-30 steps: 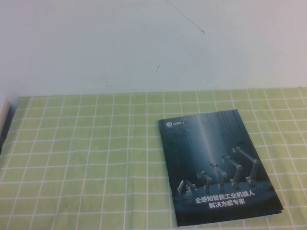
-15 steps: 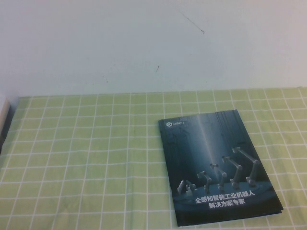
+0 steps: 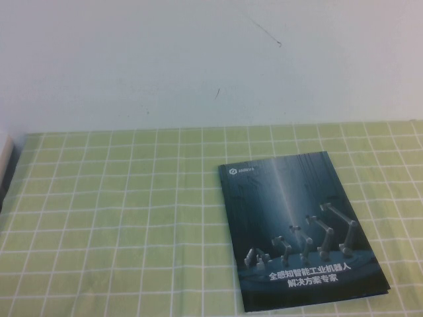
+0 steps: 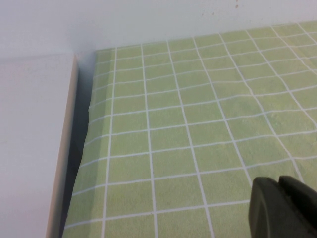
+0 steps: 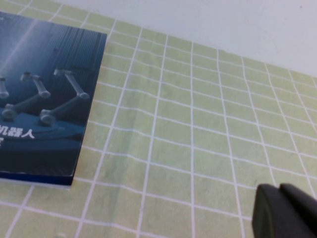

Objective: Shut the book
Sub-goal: 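Close the open booklet and leave it lying on the table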

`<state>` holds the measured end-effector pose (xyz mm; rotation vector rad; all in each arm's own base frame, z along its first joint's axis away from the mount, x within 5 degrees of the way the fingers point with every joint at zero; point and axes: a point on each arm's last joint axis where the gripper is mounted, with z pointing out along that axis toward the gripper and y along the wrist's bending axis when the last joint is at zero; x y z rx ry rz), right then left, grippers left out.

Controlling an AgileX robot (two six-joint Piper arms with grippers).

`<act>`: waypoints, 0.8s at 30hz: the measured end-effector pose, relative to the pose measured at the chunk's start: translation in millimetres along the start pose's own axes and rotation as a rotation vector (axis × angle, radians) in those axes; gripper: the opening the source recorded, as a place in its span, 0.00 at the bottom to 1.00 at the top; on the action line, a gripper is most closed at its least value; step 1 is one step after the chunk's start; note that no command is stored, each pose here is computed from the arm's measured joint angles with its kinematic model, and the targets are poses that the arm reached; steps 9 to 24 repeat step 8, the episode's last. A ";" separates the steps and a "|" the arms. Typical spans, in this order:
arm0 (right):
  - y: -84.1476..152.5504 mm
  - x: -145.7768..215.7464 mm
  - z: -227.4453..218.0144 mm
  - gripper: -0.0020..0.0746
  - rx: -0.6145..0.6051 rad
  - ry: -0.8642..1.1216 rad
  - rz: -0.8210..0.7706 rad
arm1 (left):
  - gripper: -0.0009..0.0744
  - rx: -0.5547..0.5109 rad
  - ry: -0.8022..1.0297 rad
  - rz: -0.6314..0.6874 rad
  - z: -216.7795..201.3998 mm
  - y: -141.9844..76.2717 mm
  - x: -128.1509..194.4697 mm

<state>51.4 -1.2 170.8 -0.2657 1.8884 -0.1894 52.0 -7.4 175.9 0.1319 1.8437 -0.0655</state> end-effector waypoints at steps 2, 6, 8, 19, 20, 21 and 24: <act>0.1 0.0 0.0 0.02 -0.001 0.000 0.001 | 0.01 0.000 0.000 0.000 0.0 0.0 0.0; 0.5 -0.1 0.0 0.02 -0.005 -0.001 0.011 | 0.01 0.000 0.000 0.000 0.0 0.0 0.0; 0.6 -0.1 0.0 0.02 -0.006 -0.001 0.013 | 0.01 0.000 0.000 0.000 0.0 0.0 0.0; 0.6 -0.1 0.0 0.02 -0.006 -0.001 0.013 | 0.01 0.000 0.000 0.000 0.0 0.0 0.0; 0.6 -0.1 0.0 0.02 -0.006 -0.001 0.013 | 0.01 0.000 0.000 0.000 0.0 0.0 0.0; 0.6 -0.1 0.0 0.02 -0.006 -0.001 0.013 | 0.01 0.000 0.000 0.000 0.0 0.0 0.0; 0.6 -0.1 0.0 0.02 -0.006 -0.001 0.013 | 0.01 0.000 0.000 0.000 0.0 0.0 0.0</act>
